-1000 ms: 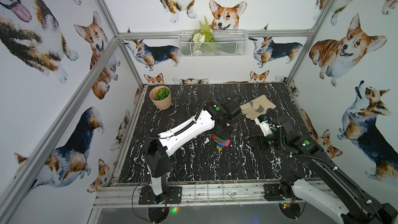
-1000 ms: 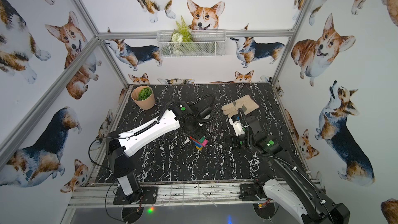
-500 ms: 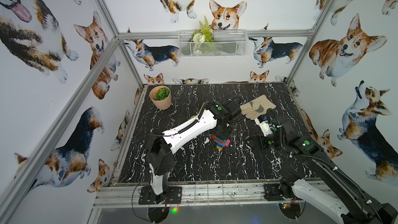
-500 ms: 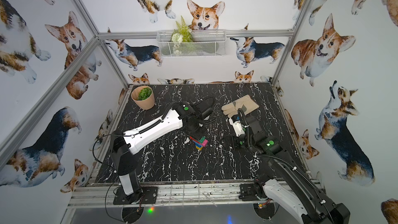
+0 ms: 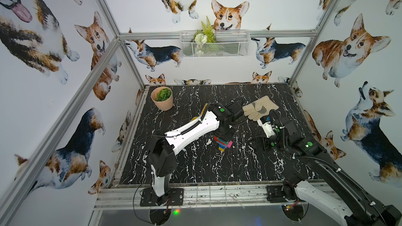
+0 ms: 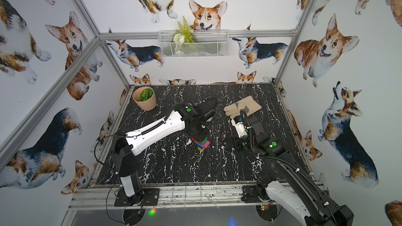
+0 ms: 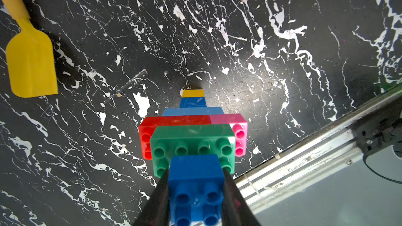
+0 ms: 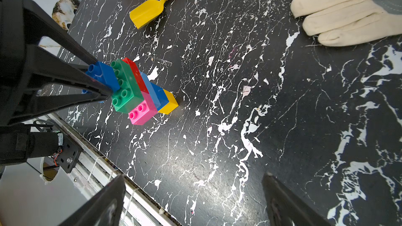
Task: Assemble a spoon with lego
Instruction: Assemble the lego brick with the lego brick.
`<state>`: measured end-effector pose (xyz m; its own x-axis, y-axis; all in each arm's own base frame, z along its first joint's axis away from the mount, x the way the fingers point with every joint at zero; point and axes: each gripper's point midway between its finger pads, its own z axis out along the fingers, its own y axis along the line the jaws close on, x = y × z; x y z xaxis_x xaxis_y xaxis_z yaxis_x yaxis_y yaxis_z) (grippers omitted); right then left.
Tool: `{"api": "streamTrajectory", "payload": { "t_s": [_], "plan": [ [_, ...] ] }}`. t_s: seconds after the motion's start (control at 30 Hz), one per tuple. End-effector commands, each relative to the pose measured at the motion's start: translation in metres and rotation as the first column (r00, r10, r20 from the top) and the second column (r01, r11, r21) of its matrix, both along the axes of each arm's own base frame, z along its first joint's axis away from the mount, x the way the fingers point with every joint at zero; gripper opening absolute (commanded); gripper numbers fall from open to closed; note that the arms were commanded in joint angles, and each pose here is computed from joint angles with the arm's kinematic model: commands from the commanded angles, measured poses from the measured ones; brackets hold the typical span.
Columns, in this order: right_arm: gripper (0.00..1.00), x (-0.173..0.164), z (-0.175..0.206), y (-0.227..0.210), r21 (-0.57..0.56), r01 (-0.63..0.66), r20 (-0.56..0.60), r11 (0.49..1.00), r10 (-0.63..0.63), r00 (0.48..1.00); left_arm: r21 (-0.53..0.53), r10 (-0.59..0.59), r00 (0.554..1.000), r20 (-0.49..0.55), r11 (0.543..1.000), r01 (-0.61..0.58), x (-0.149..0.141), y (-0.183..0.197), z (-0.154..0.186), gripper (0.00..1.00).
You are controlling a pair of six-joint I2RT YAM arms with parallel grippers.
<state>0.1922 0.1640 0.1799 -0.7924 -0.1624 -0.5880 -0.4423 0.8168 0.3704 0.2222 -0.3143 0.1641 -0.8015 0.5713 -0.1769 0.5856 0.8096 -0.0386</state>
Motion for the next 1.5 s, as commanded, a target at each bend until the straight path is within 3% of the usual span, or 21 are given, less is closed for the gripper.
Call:
{"api": "streamTrajectory", "payload": {
  "t_s": [0.0,0.9,1.47],
  "plan": [
    [1.00,0.002,0.002,0.002,0.014,0.006,0.005,1.000,-0.007,1.000,-0.002,0.006,1.000,-0.007,1.000,-0.006,-0.002,0.000,-0.001,0.27],
    [1.00,0.001,0.001,0.002,0.019,0.007,-0.001,1.000,-0.007,1.000,0.003,0.010,1.000,-0.026,1.000,-0.010,0.002,0.005,-0.015,0.27],
    [1.00,0.002,0.001,0.003,0.022,0.008,-0.001,1.000,-0.007,1.000,0.081,-0.028,0.996,-0.085,0.996,0.034,-0.005,0.013,-0.026,0.27]
  ]
}}
